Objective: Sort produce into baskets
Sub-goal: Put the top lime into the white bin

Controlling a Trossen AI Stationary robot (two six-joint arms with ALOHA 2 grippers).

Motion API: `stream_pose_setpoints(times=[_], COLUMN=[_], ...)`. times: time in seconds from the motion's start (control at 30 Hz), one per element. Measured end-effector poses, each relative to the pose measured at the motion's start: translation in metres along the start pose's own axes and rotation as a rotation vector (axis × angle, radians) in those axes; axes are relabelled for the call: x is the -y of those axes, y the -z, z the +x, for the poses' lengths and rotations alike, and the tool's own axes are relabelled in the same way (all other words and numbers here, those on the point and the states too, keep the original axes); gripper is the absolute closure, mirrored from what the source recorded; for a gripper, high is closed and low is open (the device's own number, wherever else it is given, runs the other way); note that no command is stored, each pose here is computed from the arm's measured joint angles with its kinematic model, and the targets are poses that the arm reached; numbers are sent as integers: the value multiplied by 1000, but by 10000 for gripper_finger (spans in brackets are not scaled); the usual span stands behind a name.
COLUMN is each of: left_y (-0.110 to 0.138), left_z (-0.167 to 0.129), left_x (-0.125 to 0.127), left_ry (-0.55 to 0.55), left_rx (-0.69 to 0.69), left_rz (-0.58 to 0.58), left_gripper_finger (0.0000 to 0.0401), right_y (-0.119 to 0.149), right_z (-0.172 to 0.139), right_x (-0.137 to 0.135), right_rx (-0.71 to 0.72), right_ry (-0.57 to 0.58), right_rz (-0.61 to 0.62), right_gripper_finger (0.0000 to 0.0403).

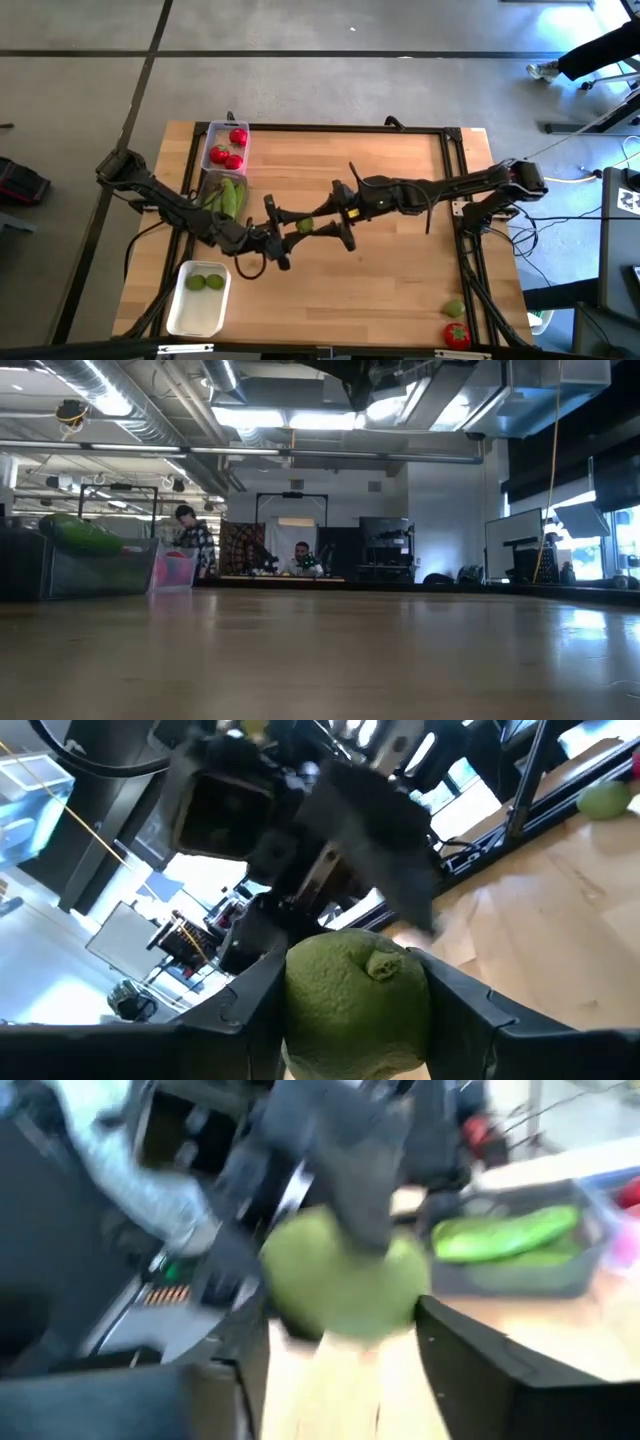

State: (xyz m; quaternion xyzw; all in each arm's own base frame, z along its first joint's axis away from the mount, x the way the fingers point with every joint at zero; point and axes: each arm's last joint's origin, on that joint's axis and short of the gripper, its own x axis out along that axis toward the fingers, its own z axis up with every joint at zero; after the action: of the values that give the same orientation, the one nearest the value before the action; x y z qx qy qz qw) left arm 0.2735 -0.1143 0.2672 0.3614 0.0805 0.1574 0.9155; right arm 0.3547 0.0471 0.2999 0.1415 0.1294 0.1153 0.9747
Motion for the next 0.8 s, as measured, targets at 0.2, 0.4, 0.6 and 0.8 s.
stream_pose_setpoints(times=[0.2, 0.4, 0.6, 0.8], left_y=[-12, -22, -26, -28], left_z=[-8, -19, -31, -46], left_x=[4, 14, 13, 11], left_ry=[14, 137, 260, 537], left_rx=[15, -81, -279, -522], left_rz=[-108, -209, -291, -508], left_gripper_finger=[224, 224, 224, 224], right_y=[-1, 22, 45, 58], right_z=[-41, -68, -72, -70], right_x=[-7, -20, -32, -48], right_rx=[-227, -498, -648, -695], right_ry=[-29, 144, 331, 356], right_rz=[-20, 20, 26, -4], right_gripper_finger=[133, 121, 121, 121])
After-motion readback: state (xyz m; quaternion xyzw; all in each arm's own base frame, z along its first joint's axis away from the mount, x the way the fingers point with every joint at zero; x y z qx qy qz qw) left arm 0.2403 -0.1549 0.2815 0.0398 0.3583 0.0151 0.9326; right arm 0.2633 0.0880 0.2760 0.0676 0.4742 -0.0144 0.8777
